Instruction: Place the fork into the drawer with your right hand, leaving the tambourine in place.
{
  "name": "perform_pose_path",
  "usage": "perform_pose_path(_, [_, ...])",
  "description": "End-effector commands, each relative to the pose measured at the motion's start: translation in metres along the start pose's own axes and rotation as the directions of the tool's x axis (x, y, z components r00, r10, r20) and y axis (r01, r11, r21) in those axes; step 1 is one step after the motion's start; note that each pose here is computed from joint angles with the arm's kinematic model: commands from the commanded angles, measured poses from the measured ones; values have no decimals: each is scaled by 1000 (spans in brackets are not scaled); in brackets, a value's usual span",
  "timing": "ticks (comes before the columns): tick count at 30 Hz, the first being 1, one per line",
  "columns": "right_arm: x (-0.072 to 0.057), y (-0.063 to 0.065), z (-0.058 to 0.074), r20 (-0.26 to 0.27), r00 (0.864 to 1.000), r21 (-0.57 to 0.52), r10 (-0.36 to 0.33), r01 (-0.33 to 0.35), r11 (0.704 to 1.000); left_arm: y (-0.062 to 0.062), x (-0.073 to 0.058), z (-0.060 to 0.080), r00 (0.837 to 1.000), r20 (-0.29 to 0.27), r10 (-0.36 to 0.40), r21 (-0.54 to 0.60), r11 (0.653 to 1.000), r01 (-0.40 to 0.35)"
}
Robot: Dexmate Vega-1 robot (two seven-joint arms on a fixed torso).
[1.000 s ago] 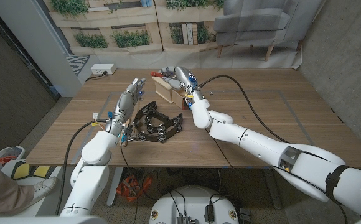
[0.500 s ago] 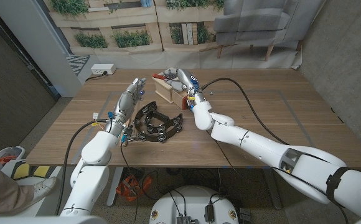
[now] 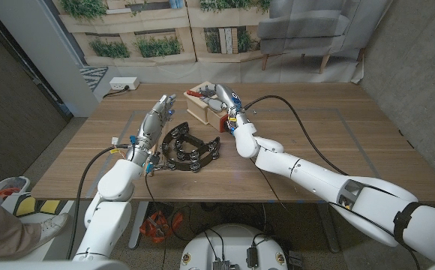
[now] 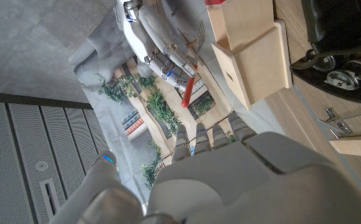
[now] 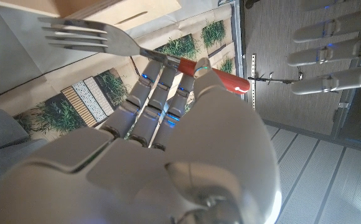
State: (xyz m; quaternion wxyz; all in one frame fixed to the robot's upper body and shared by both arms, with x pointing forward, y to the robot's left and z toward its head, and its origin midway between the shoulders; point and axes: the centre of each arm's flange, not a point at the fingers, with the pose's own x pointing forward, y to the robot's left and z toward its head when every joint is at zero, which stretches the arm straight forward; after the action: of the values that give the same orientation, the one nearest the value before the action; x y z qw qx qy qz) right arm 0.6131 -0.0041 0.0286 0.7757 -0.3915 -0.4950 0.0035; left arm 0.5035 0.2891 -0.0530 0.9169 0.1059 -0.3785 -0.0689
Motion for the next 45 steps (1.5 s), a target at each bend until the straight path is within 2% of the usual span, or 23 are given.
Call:
perform_pose_path(1, [5,4,-5,4,1000,-24,-4,4,1000,0,-1,0,1000,-4,-1,2,1000,1])
perform_pose_path(9, [9,5,-9,3,1000,-52,-5,5,999,1,0,-1,1000,-10,-2,1,1000,2])
perform_pose_path(26, [18,20,-23,-55,998,-36,10,-12,999,4,4,-7,1000,-17,2,-6,1000,-2])
perform_pose_path(36, [19,20,-26,-59,998,-48,8,-11,999,5,13,-9,1000,-5,-7,-10,1000,7])
perform_pose_path(45, [15,26,-33,-73,997,-40,14,-17,999,8,9,-8,1000,-13,1,-4,1000,-1])
